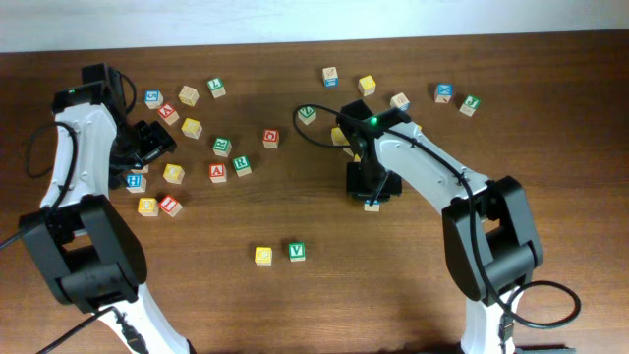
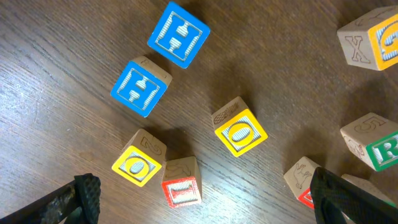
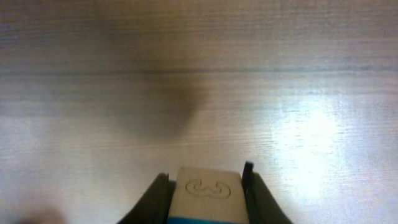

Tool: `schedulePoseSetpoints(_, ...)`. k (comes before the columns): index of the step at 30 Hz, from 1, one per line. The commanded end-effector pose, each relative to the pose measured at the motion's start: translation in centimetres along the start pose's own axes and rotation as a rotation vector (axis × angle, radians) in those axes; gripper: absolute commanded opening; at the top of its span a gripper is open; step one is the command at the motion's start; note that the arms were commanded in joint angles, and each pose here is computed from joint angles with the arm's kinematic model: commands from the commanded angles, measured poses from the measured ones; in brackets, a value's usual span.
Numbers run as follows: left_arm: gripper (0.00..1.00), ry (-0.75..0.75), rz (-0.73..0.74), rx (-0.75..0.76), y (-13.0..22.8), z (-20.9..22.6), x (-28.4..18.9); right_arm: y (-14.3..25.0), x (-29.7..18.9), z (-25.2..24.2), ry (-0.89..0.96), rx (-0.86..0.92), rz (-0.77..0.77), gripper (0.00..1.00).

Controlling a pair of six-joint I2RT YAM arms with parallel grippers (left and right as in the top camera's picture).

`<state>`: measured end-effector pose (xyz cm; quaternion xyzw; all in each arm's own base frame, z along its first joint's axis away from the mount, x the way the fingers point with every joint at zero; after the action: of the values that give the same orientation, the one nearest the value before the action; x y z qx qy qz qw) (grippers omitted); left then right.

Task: Spell out CVPR
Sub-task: 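Carry the blue P block right of the V block and release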

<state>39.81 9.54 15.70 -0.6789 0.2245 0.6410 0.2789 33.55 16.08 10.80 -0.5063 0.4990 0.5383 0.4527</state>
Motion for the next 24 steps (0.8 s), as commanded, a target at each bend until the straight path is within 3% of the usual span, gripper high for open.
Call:
schedulePoseSetpoints(1,0.99,-0.014,0.006,-0.016,-0.1,0.2,0.4,1.5,-0.5,2.2,-0.062,-0.036,0.082,0.18)
schedulePoseSetpoints(6,0.99,-0.014,0.006,-0.016,-0.1,0.2,0.4,4.5,-0.7,5.3,-0.084,-0.147,0.174,0.15)
schedulePoseSetpoints(10,0.99,-0.014,0.006,-0.016,-0.1,0.2,0.4,5.8,0.2,8.5,-0.085,-0.232,0.138,0.21)
schedulePoseSetpoints(14,0.99,-0.014,0.006,-0.016,-0.1,0.2,0.4,5.5,1.0,8.8,-0.013,-0.161,0.067,0.21)
schedulePoseSetpoints(24,0.99,-0.014,0.006,-0.016,-0.1,0.2,0.4,6.6,4.0,10.0,-0.141,-0.191,0.092,0.22)
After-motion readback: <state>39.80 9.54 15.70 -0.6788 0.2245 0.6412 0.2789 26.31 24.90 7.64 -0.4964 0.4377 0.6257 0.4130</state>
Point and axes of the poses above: each gripper's point midway between its finger pads, its own x axis out along the fingers, its own z axis along the line the jaws close on, y = z × x, the point moved 7 cm from there along -x, back along the fingers, and after that the axes turned 10 degrees about -x, right-handed, at the moved point
